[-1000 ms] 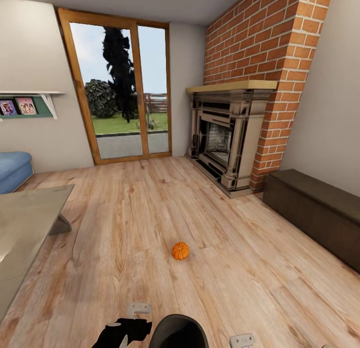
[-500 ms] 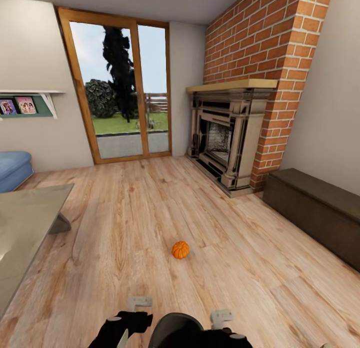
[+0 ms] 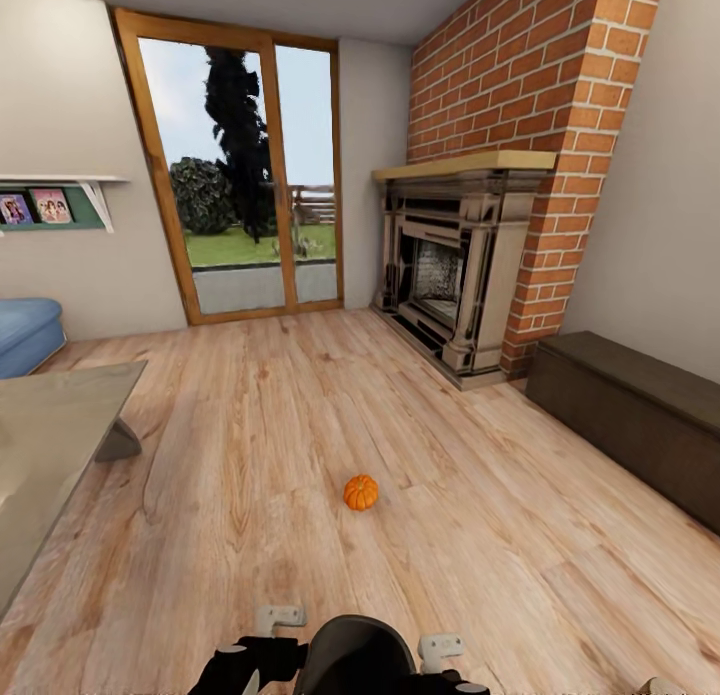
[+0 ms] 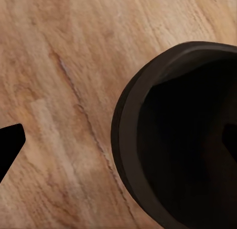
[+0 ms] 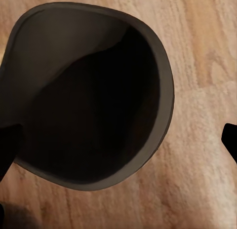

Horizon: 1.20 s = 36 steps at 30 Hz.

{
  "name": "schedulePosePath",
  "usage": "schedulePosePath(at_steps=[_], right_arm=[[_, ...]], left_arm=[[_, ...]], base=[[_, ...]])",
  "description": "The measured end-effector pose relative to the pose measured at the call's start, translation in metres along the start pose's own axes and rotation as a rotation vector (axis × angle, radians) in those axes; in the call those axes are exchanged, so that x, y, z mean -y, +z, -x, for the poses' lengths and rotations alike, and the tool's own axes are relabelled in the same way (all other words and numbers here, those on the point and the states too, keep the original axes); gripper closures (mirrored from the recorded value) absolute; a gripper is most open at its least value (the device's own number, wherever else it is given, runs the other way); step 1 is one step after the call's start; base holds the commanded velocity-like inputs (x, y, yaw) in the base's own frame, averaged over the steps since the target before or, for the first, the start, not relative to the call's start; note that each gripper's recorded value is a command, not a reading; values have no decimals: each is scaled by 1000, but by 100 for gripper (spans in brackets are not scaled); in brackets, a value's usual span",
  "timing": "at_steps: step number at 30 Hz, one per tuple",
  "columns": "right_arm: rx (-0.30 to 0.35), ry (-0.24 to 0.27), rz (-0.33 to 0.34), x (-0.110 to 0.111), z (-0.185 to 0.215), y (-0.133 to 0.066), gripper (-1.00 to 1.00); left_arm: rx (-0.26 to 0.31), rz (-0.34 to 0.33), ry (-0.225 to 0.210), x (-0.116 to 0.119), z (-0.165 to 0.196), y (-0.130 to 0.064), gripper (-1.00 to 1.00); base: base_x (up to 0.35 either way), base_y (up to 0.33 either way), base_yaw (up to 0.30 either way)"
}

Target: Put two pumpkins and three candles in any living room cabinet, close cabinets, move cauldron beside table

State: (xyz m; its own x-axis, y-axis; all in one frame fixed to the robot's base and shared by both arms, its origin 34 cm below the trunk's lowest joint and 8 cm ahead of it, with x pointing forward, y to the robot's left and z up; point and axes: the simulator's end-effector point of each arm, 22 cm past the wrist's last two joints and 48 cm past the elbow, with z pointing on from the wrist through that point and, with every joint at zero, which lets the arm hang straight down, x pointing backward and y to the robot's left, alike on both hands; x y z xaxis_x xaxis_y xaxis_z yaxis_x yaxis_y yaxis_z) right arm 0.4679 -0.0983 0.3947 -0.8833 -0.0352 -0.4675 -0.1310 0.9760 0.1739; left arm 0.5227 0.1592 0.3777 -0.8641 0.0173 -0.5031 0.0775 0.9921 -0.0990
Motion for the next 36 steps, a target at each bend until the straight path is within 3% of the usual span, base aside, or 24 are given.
schedulePosePath(at_steps=[7,14,20,27,36], right_arm=[[33,0,-2,3,-3,12,-100],[87,-1,-11,8,4,21,-100],[153,-11,-84,26,41,26,-100],[228,-27,-104,33,90,31,-100],[229,-33,-107,36,85,46,-100]], left_arm=[[-16,-1,0,-1,-19,13,-100],[7,-1,1,-1,-27,26,-100],[21,1,3,0,-30,34,-100],[54,0,3,1,-25,42,-100],[83,0,1,0,-27,54,-100]], base=[[0,0,0],[0,0,0],[0,0,0],[0,0,0],[0,0,0]])
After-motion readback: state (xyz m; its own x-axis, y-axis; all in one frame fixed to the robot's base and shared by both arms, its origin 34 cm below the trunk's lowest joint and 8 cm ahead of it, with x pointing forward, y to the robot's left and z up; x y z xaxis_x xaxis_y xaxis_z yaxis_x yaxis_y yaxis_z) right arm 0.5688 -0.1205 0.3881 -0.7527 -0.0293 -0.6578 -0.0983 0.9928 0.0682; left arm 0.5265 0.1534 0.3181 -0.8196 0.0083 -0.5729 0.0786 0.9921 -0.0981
